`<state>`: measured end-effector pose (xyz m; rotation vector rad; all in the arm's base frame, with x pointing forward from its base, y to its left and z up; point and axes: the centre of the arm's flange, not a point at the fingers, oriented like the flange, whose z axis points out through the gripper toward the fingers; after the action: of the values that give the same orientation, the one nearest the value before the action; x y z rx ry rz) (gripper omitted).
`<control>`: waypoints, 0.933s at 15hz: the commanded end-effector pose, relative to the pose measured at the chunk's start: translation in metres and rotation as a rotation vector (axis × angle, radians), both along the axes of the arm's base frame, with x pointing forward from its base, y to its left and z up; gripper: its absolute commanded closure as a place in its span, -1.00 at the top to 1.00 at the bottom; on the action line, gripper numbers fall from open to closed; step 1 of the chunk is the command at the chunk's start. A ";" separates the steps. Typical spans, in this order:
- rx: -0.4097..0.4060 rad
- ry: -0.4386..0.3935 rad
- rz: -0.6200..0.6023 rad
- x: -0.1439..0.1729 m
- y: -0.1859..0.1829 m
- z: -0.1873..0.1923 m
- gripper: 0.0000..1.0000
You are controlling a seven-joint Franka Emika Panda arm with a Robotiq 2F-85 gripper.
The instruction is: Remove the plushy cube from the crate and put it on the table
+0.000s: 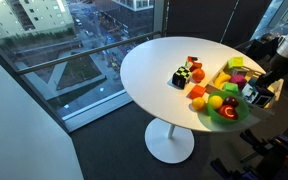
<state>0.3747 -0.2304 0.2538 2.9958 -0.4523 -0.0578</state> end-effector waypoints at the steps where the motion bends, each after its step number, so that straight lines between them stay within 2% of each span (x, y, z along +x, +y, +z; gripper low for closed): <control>1: -0.016 0.025 -0.013 0.014 -0.002 0.020 -0.94; 10: -0.026 0.012 -0.001 0.037 -0.003 0.049 -0.91; 11: -0.021 0.014 0.004 0.037 -0.003 0.050 -0.58; 14: -0.013 0.020 0.006 0.035 -0.002 0.051 -0.14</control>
<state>0.4087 -0.2342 0.2936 2.9796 -0.4236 -0.0682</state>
